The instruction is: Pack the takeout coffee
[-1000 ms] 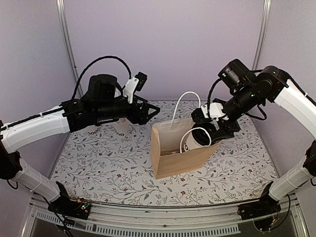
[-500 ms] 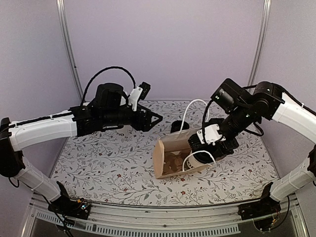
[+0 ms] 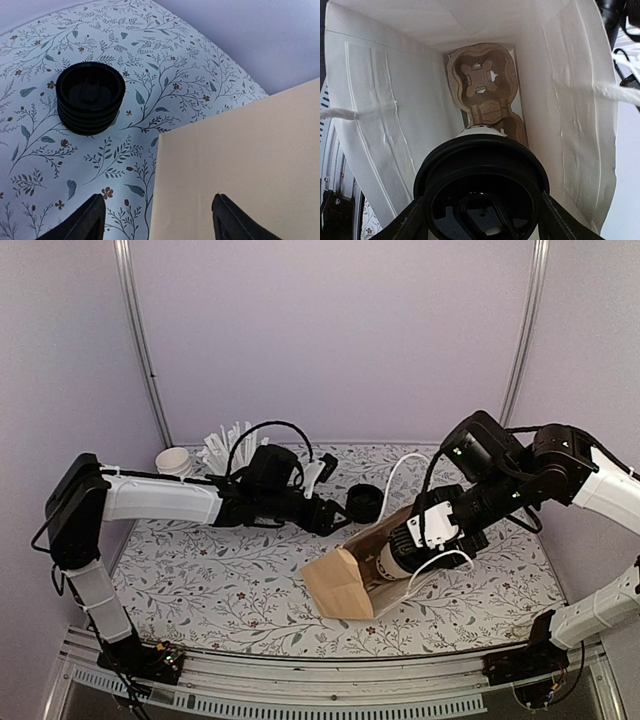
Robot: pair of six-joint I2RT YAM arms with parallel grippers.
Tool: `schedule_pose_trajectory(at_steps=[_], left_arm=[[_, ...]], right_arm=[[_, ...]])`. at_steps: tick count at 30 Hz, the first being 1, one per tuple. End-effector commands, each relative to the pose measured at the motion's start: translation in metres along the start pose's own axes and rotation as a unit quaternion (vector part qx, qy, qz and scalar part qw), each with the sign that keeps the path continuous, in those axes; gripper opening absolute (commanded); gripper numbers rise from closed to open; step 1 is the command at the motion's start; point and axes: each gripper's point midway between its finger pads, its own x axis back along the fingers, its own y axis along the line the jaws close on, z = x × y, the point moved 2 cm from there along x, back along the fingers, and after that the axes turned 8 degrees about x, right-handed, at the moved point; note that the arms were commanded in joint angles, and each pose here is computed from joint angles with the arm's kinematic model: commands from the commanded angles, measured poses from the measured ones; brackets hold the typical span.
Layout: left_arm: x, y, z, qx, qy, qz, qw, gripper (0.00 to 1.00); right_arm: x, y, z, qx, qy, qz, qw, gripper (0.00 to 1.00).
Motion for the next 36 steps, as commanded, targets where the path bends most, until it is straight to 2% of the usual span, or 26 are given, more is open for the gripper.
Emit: schedule_pose_trajectory(at_steps=[1, 13, 21, 25, 30, 36], left_arm=[[-0.016, -0.002, -0.009, 0.005, 0.000, 0.029, 1.000, 0.75], [-0.035, 0.002, 0.004, 0.013, 0.037, 0.064, 0.997, 0.73], [-0.038, 0.000, 0.016, 0.018, 0.059, 0.090, 0.994, 0.72], [-0.040, 0.000, 0.020, 0.022, 0.066, 0.101, 0.992, 0.71], [-0.041, -0.002, 0.022, 0.021, 0.074, 0.114, 0.990, 0.71], [-0.044, 0.001, 0.022, 0.021, 0.081, 0.122, 0.989, 0.71]], right_arm=[[0.003, -0.005, -0.016, 0.014, -0.034, 0.025, 0.999, 0.31], [-0.020, 0.004, -0.015, 0.037, -0.029, 0.006, 0.999, 0.30], [-0.022, 0.005, -0.011, 0.053, -0.023, 0.028, 0.998, 0.30], [-0.022, 0.002, -0.012, 0.072, -0.022, 0.064, 0.995, 0.30], [-0.025, -0.003, -0.009, 0.113, 0.009, 0.118, 0.986, 0.30], [-0.026, -0.007, -0.005, 0.120, 0.026, 0.136, 0.983, 0.30]])
